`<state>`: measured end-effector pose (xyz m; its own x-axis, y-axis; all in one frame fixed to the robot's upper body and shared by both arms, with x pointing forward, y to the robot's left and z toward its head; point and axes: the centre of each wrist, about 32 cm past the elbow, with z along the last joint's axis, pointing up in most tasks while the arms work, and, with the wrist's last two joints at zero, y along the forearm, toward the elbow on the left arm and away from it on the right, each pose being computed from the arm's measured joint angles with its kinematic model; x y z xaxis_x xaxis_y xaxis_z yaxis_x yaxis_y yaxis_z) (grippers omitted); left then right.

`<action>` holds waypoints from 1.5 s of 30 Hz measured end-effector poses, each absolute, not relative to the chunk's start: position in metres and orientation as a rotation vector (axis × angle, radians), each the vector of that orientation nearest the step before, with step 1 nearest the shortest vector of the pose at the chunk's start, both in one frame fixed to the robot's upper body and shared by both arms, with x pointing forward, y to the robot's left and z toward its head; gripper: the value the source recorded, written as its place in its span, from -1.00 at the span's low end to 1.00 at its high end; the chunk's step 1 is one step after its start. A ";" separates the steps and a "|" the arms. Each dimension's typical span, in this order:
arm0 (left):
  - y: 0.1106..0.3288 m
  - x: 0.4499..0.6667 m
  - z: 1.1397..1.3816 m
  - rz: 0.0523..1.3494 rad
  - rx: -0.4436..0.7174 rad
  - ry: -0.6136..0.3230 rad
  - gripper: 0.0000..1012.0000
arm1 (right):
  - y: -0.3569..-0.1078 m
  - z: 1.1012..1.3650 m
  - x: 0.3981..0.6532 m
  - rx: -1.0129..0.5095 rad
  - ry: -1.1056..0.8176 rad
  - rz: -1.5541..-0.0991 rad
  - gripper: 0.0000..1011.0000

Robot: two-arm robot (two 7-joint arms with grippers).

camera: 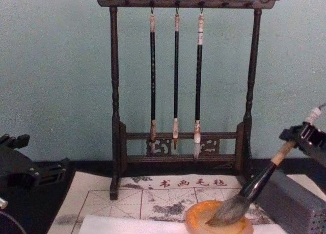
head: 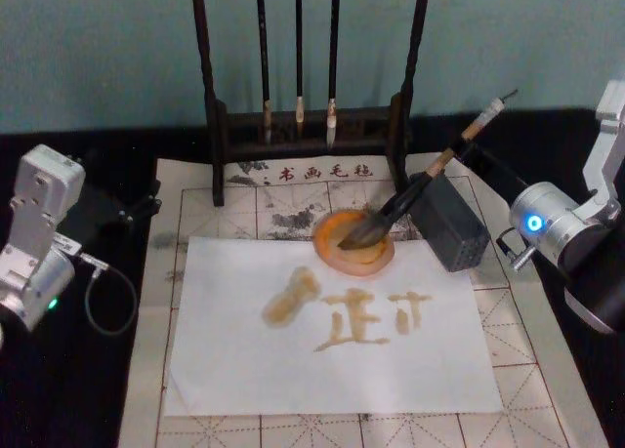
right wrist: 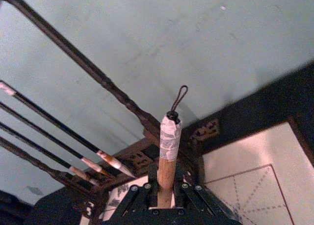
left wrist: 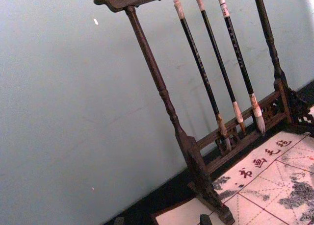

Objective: Pick up the brush from the inkstone, write on the paper, then place the brush back to its original position.

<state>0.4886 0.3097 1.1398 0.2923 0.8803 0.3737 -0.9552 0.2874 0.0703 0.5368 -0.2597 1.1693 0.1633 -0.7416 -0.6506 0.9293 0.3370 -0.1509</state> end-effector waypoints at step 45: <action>0.310 0.489 1.140 1.248 0.304 -0.285 0.98 | -0.259 1.199 0.491 0.164 0.023 -0.963 -0.61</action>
<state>0.4886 0.3097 1.1398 0.2923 0.8803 0.3737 -0.9553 0.2873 0.0703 0.4907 -0.2592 1.1986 0.5715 -0.8154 -0.0921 0.8188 0.5594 0.1288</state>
